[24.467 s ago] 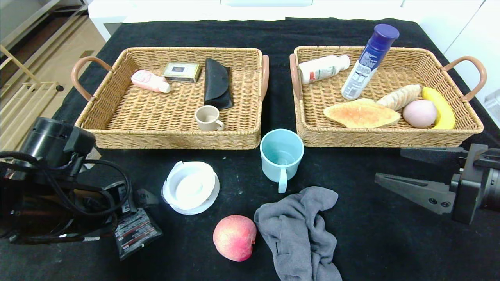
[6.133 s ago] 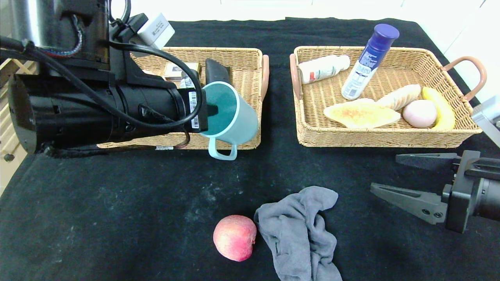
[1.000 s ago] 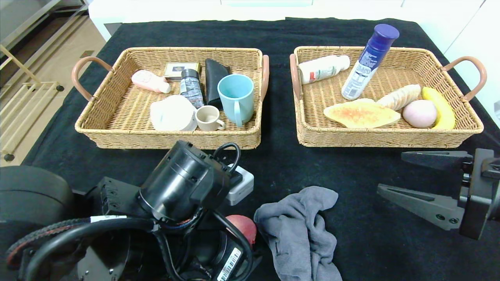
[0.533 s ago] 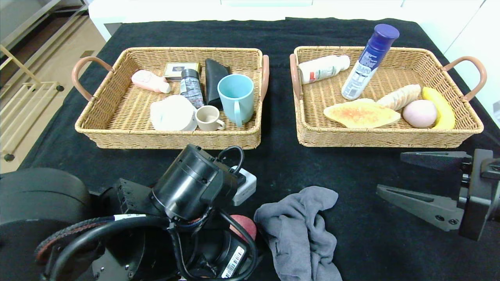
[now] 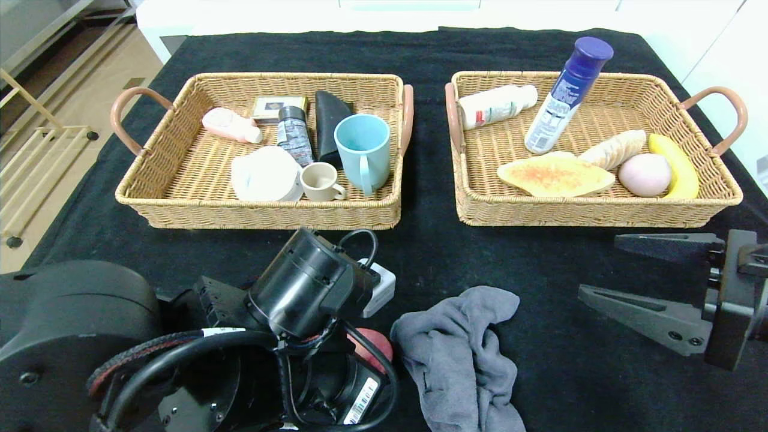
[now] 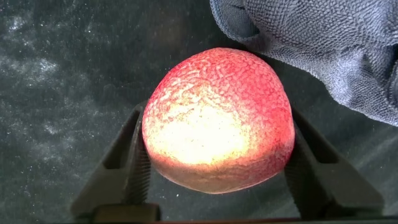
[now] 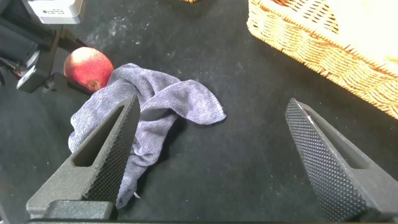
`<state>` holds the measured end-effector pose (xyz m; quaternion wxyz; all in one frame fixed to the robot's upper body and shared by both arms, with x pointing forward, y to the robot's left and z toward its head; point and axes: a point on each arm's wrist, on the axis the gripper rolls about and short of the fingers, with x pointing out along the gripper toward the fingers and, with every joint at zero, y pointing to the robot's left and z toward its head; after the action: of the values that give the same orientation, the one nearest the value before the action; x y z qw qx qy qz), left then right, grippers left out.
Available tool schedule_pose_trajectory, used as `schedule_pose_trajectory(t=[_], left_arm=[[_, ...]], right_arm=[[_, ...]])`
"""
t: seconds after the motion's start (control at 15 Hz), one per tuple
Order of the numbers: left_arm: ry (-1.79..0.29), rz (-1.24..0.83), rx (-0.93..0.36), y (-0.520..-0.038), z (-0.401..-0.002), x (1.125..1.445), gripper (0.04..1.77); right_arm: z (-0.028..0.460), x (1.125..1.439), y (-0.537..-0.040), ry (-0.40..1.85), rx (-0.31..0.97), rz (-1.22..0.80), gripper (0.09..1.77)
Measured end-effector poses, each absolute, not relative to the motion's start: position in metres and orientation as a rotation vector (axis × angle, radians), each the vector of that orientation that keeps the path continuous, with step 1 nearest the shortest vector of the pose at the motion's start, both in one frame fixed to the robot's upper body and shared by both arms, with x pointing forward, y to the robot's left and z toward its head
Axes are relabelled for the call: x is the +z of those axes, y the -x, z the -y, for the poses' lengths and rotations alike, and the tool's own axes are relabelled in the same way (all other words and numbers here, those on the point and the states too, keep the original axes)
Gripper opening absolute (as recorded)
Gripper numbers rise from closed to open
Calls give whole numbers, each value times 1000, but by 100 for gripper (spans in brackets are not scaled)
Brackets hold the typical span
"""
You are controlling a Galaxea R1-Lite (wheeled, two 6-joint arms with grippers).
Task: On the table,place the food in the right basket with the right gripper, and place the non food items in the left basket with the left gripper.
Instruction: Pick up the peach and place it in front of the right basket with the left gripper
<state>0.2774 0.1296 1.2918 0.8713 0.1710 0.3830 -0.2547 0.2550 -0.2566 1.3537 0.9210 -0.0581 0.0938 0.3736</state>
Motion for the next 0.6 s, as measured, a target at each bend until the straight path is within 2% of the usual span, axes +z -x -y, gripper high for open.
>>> schedule_pose_trajectory(t=[0.6], left_arm=[[-357, -805, -530, -277, -129, 1291, 119]], right_arm=[[256, 1354, -255, 119, 769, -194, 171]])
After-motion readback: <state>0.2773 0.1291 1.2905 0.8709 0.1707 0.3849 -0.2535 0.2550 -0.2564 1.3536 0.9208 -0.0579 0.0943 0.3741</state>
